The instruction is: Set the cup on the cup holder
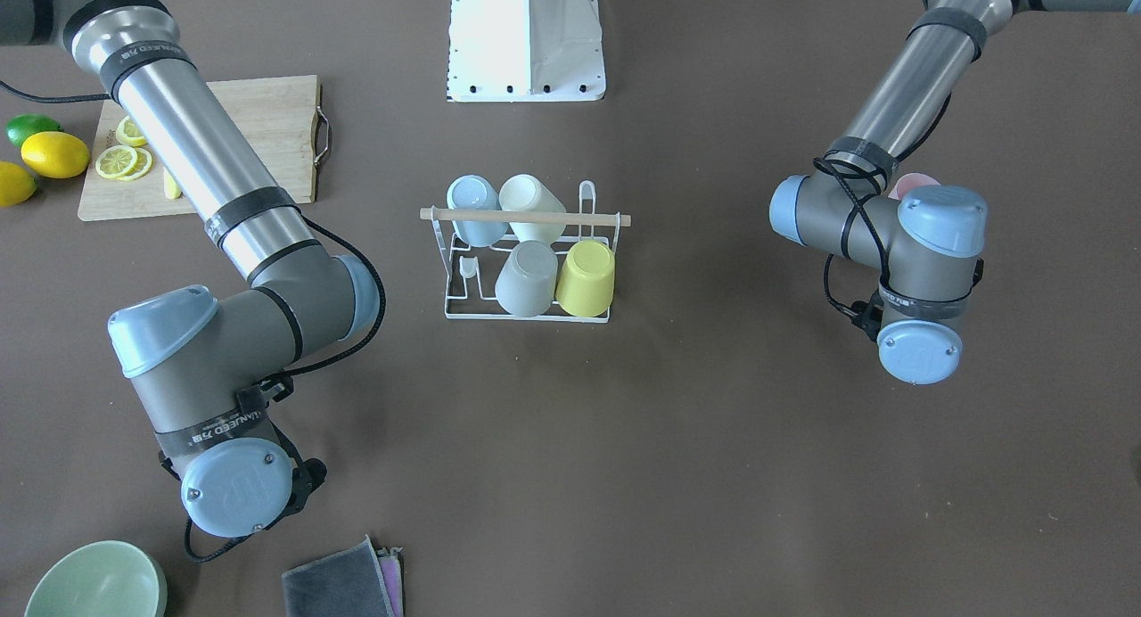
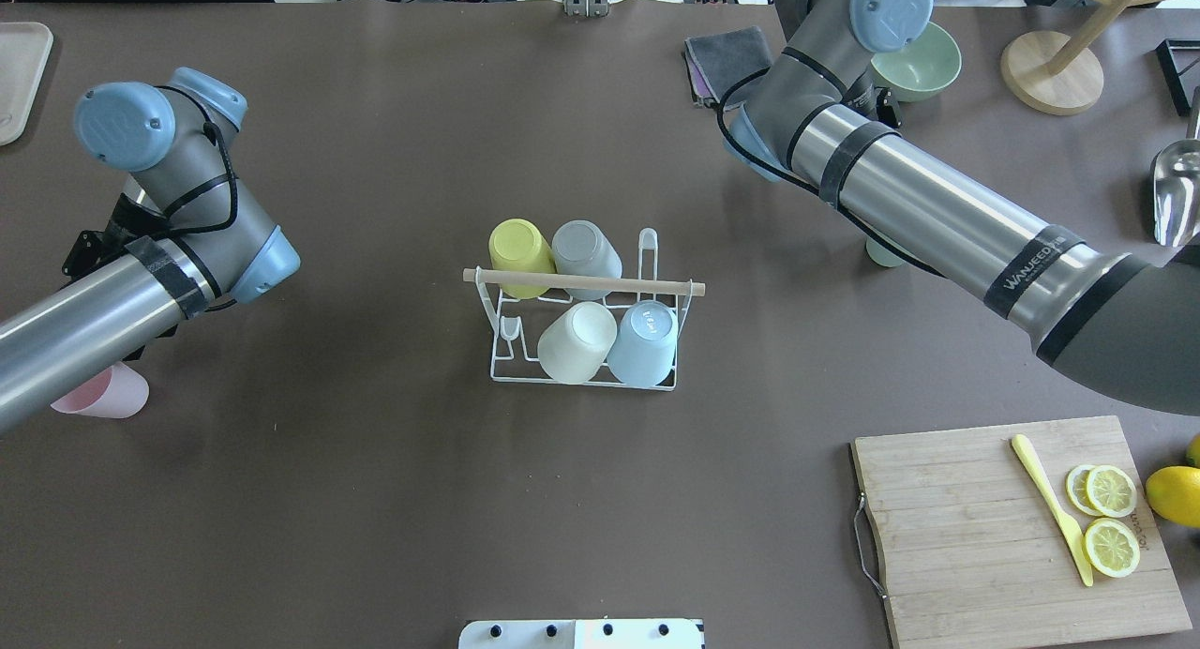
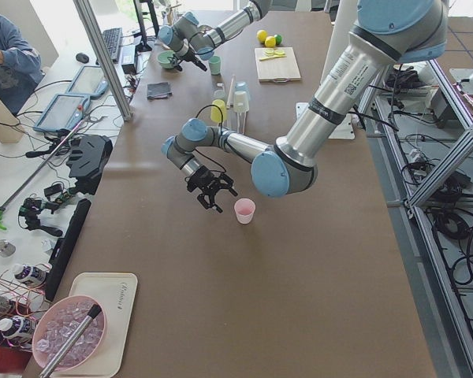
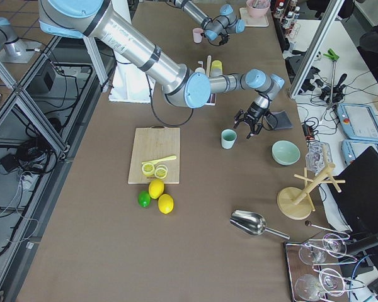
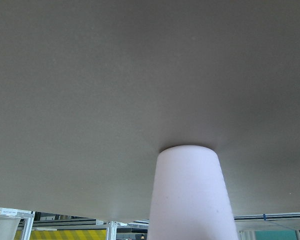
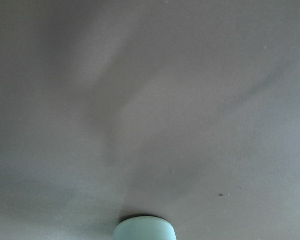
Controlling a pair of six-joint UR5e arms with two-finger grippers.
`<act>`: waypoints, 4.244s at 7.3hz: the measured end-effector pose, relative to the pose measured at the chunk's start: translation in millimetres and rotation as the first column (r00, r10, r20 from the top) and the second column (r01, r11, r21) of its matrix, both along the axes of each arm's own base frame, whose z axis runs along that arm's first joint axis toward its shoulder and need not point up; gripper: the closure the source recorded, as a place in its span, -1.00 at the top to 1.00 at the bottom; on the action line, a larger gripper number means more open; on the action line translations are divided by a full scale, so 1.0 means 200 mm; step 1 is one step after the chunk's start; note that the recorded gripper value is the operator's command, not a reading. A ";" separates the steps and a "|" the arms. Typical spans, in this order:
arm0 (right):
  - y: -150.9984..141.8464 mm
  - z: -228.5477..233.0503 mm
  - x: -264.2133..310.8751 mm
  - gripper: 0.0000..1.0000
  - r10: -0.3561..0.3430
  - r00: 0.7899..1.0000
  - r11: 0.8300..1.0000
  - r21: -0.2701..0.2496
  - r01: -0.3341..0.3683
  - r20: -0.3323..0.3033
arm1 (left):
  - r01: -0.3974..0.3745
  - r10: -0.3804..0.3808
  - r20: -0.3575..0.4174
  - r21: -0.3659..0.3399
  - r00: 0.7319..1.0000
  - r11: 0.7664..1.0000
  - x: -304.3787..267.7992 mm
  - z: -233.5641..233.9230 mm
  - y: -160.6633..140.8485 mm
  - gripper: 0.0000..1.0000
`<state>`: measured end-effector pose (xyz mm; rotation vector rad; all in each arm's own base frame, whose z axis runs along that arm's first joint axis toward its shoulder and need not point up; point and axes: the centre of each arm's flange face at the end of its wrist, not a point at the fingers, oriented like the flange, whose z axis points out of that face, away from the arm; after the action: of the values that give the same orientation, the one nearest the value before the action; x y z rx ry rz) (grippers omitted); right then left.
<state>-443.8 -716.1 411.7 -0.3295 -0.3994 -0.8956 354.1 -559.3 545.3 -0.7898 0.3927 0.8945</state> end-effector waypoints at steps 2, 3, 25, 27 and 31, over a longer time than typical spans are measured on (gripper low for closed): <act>0.02 0.05 -0.06 1.00 -0.045 0.998 0.999 -0.016 0.044 -0.040 | -0.001 0.001 -0.001 -0.033 1.000 0.999 0.02 0.06 0.02 0.94; 0.02 0.07 -0.08 1.00 -0.066 0.997 0.998 -0.027 0.065 -0.046 | 0.005 -0.005 -0.006 -0.053 1.000 0.999 0.02 0.09 0.03 0.94; -0.03 -0.35 0.22 -1.00 -0.105 0.991 0.992 -0.071 0.099 -0.077 | 0.361 -0.308 -0.363 0.087 0.879 0.928 -0.19 -0.57 -0.14 -0.87; -0.05 -0.59 0.40 -1.00 -0.015 1.000 1.000 -0.003 0.015 0.008 | 0.519 -0.337 -0.570 0.189 0.749 0.834 -0.19 -0.77 -0.09 -1.00; -0.01 -0.78 0.62 -1.00 0.182 0.960 0.961 0.169 -0.219 0.212 | 0.711 -0.211 -0.864 0.213 0.458 0.670 -0.22 -0.92 0.33 -0.92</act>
<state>-318.9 -717.7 256.3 -0.0227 -0.5138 -0.7607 309.9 -492.8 360.3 0.3656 1.0413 0.6822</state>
